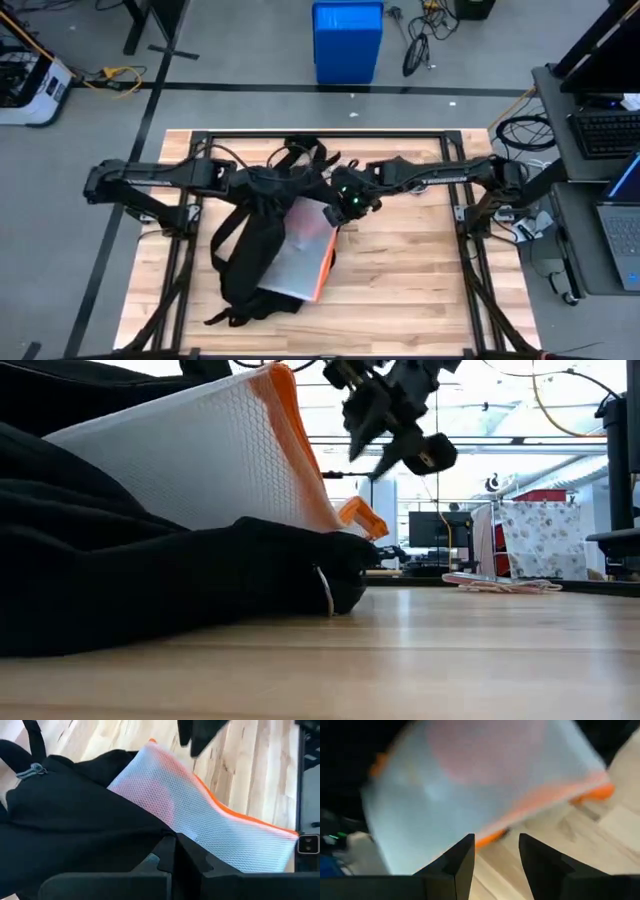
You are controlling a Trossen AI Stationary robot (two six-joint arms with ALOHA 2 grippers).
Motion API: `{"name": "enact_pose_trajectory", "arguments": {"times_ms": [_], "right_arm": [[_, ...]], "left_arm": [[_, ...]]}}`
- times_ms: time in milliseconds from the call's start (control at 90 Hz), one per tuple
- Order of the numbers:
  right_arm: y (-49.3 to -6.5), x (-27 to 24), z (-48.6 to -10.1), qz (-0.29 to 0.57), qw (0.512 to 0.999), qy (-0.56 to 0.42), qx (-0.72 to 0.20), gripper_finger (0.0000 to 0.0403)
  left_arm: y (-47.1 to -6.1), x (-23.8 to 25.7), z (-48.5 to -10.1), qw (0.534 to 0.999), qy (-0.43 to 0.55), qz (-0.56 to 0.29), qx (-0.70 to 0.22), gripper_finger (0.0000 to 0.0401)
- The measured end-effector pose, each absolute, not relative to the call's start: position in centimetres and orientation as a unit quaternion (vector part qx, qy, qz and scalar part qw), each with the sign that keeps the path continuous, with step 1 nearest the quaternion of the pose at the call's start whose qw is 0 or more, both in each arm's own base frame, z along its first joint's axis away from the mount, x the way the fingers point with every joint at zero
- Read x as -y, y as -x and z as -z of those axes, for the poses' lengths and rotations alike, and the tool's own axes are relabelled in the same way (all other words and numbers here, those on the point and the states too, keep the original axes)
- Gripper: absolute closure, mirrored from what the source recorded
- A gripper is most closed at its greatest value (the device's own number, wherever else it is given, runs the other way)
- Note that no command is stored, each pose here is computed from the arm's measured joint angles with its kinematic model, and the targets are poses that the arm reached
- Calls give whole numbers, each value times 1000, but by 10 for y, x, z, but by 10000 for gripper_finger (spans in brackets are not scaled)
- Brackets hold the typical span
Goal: Unpack backpack
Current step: Put the orange zip bag into the black backpack
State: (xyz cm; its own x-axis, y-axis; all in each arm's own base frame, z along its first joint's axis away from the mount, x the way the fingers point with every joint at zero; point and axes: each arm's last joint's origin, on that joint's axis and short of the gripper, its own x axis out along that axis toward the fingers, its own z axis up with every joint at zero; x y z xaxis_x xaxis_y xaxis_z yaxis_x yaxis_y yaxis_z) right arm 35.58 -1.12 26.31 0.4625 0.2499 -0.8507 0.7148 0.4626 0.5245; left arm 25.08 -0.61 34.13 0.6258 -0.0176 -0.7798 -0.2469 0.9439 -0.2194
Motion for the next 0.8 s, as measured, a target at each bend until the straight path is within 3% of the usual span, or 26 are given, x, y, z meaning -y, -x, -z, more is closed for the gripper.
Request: {"name": "enact_pose_trajectory", "arguments": {"times_ms": [256,467,567,722,800], "right_arm": [[-376,-12,-227,167,691,-469,-524,264],[-419,-4,-202,108,753,-490,-425,271],[-436,2,-205,76,779,-513,-354,301],[-444,12,-213,47,796,-526,-296,383],[-445,16,-215,44,798,-529,-286,395]], "left_arm": [[-248,6,-343,889,156,-64,-426,401],[-252,8,-342,894,148,-46,-421,401],[-255,12,-345,902,144,-20,-406,401],[-254,19,-348,907,137,-4,-399,401],[-253,22,-349,910,130,-3,-394,401]]}}
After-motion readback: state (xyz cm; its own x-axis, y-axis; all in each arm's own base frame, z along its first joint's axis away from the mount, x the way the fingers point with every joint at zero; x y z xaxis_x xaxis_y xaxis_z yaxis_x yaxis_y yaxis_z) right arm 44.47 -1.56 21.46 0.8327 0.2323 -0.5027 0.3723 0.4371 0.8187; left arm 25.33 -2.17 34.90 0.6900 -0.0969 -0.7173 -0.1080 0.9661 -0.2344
